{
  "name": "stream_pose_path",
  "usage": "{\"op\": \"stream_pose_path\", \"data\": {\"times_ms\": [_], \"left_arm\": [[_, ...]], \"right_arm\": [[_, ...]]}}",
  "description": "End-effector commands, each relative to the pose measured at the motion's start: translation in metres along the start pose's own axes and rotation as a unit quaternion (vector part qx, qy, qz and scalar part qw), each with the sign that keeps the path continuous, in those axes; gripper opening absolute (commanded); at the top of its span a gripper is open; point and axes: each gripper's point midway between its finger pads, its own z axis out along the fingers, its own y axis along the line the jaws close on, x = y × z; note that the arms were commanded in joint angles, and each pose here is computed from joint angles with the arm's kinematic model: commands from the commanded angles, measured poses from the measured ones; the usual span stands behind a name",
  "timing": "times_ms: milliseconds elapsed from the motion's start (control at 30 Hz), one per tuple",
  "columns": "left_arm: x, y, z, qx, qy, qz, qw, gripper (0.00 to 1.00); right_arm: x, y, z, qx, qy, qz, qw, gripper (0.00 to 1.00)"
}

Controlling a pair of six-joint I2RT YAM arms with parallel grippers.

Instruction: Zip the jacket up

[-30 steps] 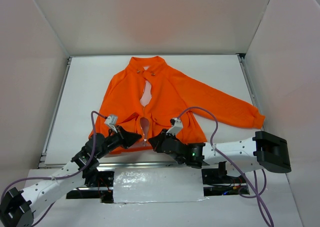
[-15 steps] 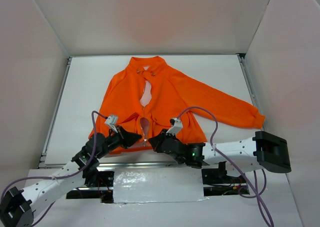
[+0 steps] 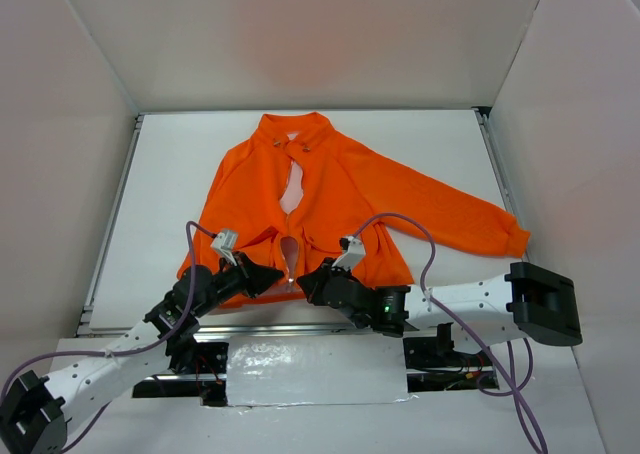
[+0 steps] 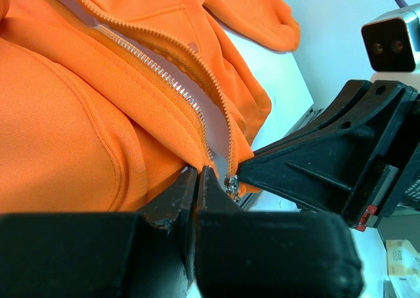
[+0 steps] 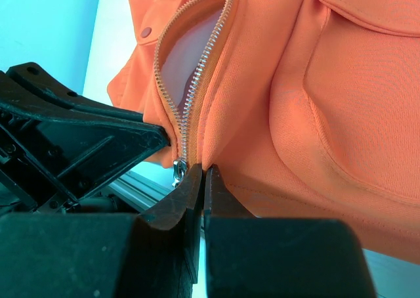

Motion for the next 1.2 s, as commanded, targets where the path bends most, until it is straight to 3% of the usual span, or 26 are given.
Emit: {"op": "stream_pose_path", "data": {"times_ms": [0, 1167], "left_arm": [[-0.027, -0.033, 0.001, 0.047, -0.037, 0.001, 0.998, 0.0], [-0.024, -0.028, 0.0, 0.041, -0.036, -0.003, 0.998, 0.0]], "right_arm": [[-0.01, 0.015, 0.003, -0.014, -0.02, 0.01, 1.0, 0.0], [-0.016, 0.016, 0.0, -0.023, -0.029, 0.015, 0.999, 0.0]]}}
